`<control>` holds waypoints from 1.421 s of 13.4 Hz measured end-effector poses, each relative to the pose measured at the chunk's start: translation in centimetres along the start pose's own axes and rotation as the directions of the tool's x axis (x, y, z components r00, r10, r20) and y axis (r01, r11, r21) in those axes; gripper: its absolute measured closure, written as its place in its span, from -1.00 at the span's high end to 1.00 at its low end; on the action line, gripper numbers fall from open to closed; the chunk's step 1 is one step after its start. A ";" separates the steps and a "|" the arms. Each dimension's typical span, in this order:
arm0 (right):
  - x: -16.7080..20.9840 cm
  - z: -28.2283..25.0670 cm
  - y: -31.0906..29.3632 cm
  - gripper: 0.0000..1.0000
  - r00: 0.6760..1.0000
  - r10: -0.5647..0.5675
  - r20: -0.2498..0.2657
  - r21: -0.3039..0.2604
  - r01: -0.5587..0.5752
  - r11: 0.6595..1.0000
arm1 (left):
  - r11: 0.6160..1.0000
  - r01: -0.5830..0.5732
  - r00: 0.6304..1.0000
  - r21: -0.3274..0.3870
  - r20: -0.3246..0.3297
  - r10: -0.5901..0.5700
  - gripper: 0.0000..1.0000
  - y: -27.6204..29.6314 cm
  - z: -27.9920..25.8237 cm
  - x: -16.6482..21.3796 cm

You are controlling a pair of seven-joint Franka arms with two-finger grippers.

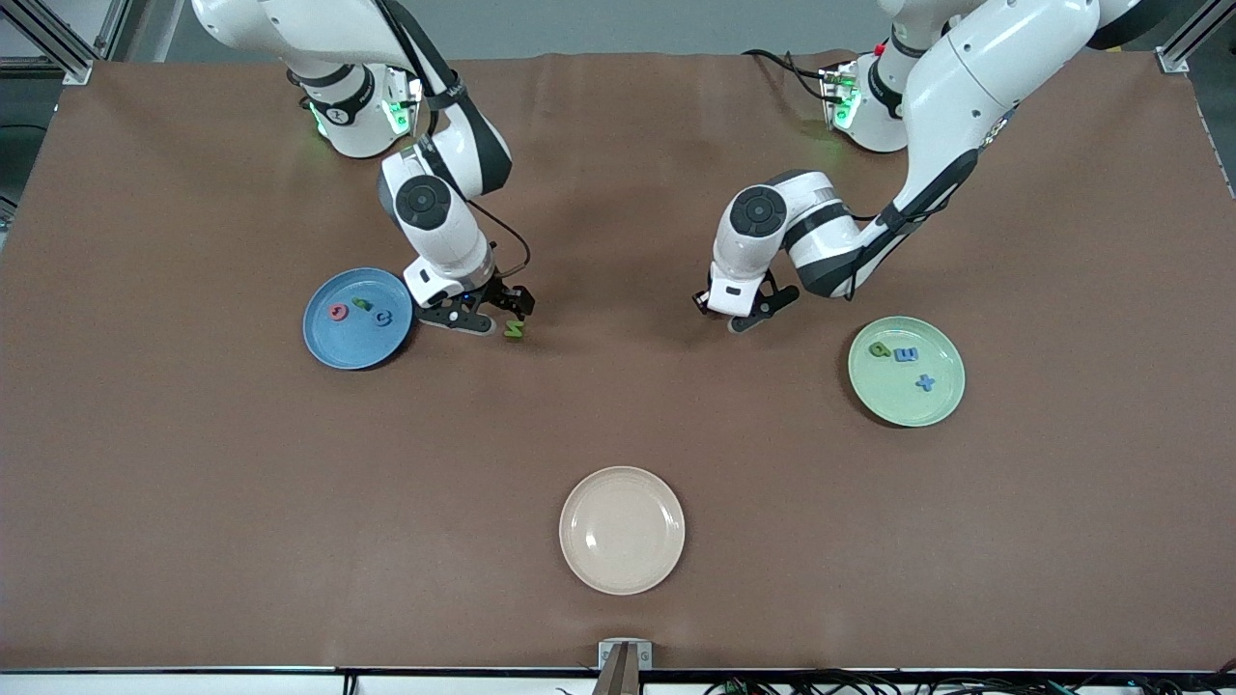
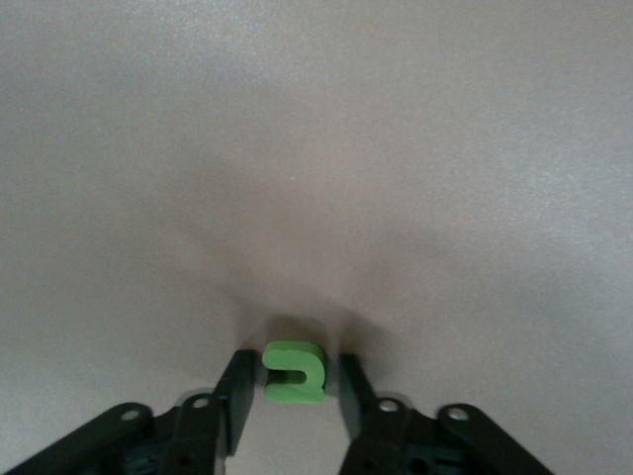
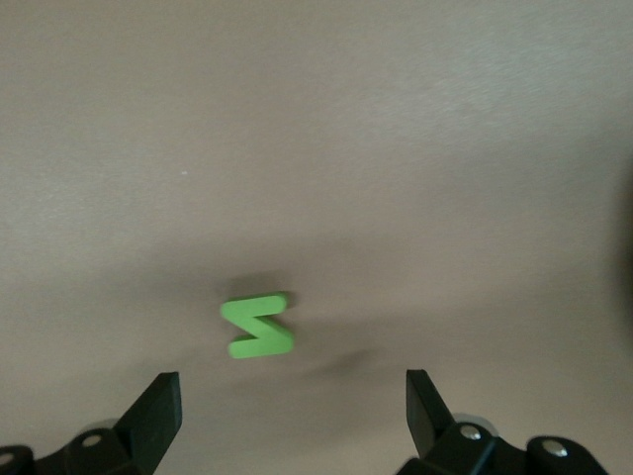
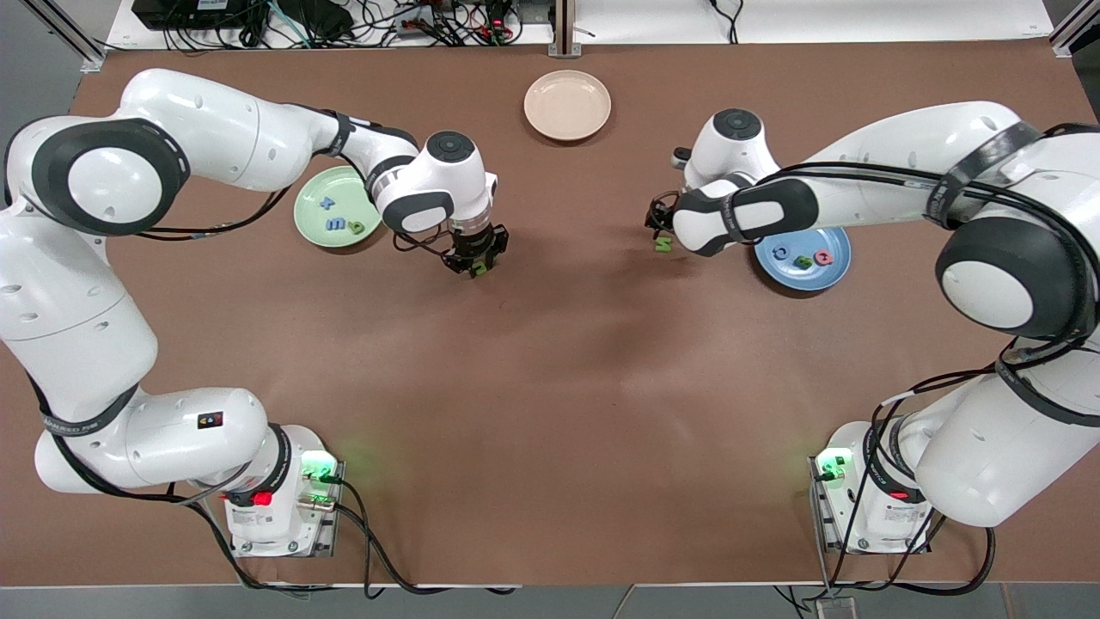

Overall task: Sort uppercase to blue plate, lowercase to green plate
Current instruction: 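Lift the n with the left gripper while the right gripper grasps the Z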

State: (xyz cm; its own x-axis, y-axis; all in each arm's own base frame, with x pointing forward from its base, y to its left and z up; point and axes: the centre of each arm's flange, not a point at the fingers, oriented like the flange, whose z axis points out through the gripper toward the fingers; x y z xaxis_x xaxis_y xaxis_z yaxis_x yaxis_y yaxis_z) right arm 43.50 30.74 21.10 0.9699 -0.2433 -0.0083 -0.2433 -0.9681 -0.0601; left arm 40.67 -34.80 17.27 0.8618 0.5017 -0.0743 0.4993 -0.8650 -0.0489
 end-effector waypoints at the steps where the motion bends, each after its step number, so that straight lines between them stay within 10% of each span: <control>1: -0.1 0.4 -0.6 1.00 1.000 0.004 -0.005 0.002 -0.004 1.000 | 1.000 -0.002 1.000 0.001 -0.005 0.002 -0.42 0.0 -0.3 0.0; 10: -0.2 3.8 -1.6 0.99 1.000 0.002 -0.011 -0.022 -0.002 1.000 | 0.996 -0.032 0.999 -0.086 -0.045 0.029 -0.44 -0.8 -4.8 6.5; 19: 0.2 3.6 -1.7 -0.19 1.000 -0.016 -0.023 -0.027 0.015 1.000 | 0.976 -0.213 0.972 -0.054 -0.113 0.205 -0.44 -11.0 -9.3 23.4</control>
State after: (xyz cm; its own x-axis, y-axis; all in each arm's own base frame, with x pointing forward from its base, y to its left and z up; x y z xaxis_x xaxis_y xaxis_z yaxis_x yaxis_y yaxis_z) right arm 44.13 32.54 17.59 0.9733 -0.2290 0.0152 -0.2284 -0.9730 -0.0338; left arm 56.18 -13.65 25.34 0.9504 0.3094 0.0300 0.3089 -0.9508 0.0223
